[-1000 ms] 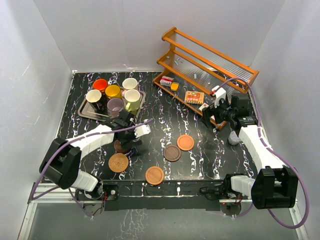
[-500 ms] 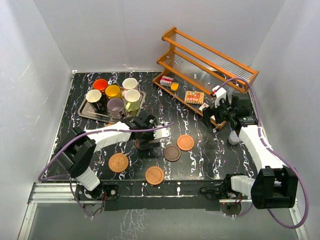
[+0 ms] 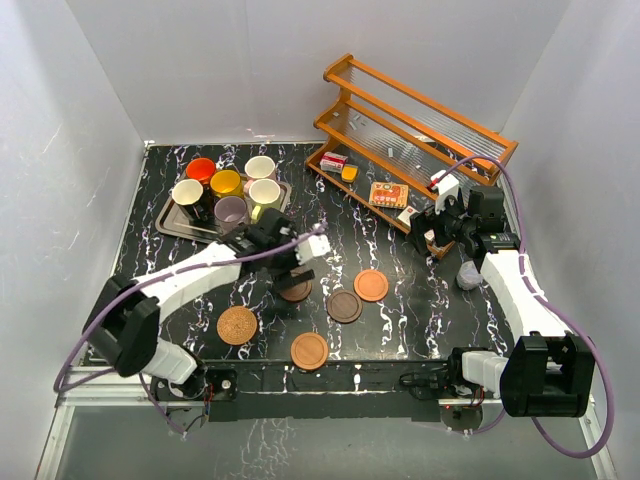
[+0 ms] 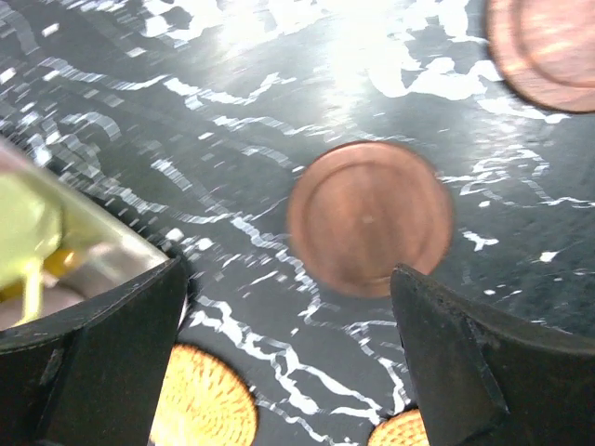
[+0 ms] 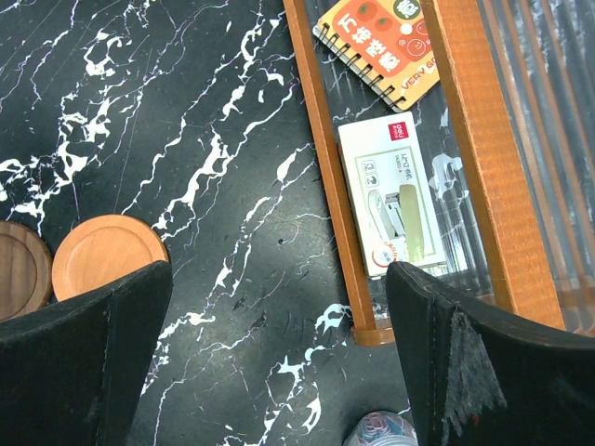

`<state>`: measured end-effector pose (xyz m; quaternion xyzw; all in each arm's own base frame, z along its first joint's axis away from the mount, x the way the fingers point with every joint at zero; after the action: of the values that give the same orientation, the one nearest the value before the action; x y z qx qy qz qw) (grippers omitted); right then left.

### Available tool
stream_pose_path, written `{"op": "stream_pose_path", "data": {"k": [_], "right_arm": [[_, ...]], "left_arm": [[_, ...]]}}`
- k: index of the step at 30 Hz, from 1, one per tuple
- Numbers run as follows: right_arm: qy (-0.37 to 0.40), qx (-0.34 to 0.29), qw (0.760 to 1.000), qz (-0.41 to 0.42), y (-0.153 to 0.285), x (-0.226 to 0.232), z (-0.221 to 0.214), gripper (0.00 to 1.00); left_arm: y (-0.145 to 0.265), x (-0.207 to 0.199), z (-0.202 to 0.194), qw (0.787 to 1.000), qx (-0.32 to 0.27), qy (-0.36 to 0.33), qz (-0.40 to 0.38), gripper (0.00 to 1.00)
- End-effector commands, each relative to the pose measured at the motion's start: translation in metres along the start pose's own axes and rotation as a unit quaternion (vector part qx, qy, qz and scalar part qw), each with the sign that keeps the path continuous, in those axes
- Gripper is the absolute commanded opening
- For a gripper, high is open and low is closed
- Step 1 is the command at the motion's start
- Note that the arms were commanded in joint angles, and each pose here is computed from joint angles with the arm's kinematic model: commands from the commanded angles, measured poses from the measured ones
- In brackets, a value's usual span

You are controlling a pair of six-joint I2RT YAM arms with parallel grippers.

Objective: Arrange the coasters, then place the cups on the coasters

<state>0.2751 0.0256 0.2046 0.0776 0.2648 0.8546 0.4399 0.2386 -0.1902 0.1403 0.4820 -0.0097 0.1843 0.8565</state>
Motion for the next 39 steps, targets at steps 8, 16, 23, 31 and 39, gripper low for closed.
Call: {"op": "stream_pose_path", "data": {"k": [8,16,23,31,39], "right_arm": [[0.012,-0.029,1.000,-0.001,0.001,-0.003,0.011,0.98],[0.014,-0.034,0.999,-0.001,0.004,-0.002,0.014,0.98],[0.017,-0.036,0.999,-0.002,0.005,-0.001,0.015,0.98],[0.016,-0.032,0.999,-0.003,0.004,-0.002,0.013,0.98],[0.015,-0.030,0.999,-0.004,0.003,-0.003,0.012,0.98]], "left_arm": [[0.056,0.040,-0.067,0.983,0.041,0.118,0.134,0.89],[0.079,0.071,-0.110,0.949,0.083,0.164,0.255,0.90],[0.070,0.095,-0.137,0.936,0.098,0.192,0.279,0.90],[0.043,0.097,-0.155,0.939,0.119,0.189,0.263,0.91],[0.031,0.079,-0.162,0.952,0.122,0.193,0.202,0.90]]}}
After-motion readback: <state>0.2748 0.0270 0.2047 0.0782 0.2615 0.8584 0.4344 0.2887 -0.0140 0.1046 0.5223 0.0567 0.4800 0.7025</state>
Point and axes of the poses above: each gripper's point midway between its finger pads, its own y axis back along the fingers, its own x axis along the line the jaws close on, z = x × y, the point moved 8 cm from there along y, back along the fingers, and after that the axes turned 5 degrees about y, right-handed, at the moved point
